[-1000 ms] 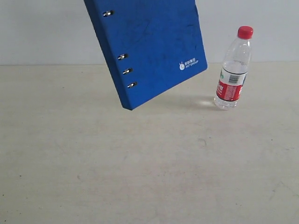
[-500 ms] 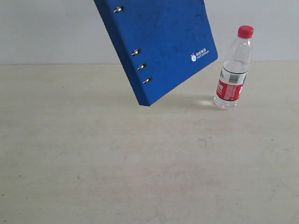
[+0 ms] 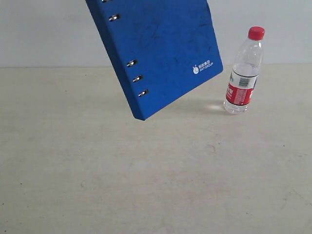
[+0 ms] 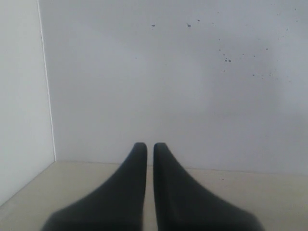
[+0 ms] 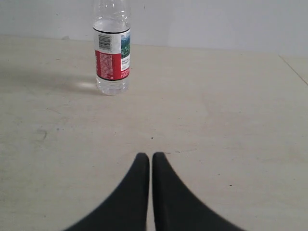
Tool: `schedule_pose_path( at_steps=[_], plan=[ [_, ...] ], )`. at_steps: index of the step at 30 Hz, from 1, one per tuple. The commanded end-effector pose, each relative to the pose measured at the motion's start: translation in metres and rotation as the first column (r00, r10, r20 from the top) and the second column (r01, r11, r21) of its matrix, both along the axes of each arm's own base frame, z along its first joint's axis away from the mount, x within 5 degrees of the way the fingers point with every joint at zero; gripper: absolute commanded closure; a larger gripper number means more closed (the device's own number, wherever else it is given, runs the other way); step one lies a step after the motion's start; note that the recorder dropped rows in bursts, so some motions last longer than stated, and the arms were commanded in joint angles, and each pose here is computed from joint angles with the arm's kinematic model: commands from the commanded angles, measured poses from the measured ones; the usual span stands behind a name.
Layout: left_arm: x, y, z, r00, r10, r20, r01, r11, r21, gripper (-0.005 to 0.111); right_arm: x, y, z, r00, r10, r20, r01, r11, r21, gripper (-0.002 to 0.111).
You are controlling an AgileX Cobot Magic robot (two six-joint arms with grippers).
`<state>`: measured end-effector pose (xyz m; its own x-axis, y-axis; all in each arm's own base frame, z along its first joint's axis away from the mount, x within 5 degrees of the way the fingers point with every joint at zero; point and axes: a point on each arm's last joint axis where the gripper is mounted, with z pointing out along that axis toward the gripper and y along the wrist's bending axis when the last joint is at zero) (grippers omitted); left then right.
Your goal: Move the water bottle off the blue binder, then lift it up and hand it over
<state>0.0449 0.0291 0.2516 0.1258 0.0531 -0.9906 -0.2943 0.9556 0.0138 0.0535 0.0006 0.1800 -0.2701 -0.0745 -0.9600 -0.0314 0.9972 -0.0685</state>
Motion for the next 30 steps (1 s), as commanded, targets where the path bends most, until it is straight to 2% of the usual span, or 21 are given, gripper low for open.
schedule_pose_path(
  at_steps=[1,9,12,13,19,30],
  plan=[
    [-0.0006,0.0003,-0.0012,1.000,0.001,0.005,-0.001,1.000,-0.007,0.102,-0.0003,-0.0004,0.0012,1.000,-0.004,0.007,0.004,1.000,-0.006,0.109],
    [-0.0006,0.0002,-0.0011,1.000,0.000,0.004,0.000,1.000,-0.003,0.102,-0.0003,-0.0005,0.0012,1.000,-0.009,0.008,0.009,1.000,0.007,0.109],
    [-0.0006,0.0002,-0.0011,1.000,0.000,0.004,0.000,1.000,-0.003,0.102,0.0000,-0.0030,0.0023,0.996,-0.093,0.012,0.088,0.974,0.208,0.109],
    [-0.0006,0.0002,-0.0011,1.000,0.000,0.004,0.000,1.000,-0.003,0.102,0.0002,-0.0039,0.0031,0.994,-0.106,0.020,0.099,0.971,0.217,0.109],
    [-0.0006,0.0002,-0.0011,1.000,0.001,0.003,-0.001,1.000,-0.001,0.102,0.0003,-0.0051,0.0038,0.996,-0.082,0.036,0.079,0.993,0.082,0.109],
    [-0.0006,0.0001,-0.0011,1.000,0.000,0.003,0.000,1.000,0.001,0.102,-0.0006,-0.0055,0.0005,0.996,-0.088,-0.002,0.088,0.993,0.085,0.109]
  ],
)
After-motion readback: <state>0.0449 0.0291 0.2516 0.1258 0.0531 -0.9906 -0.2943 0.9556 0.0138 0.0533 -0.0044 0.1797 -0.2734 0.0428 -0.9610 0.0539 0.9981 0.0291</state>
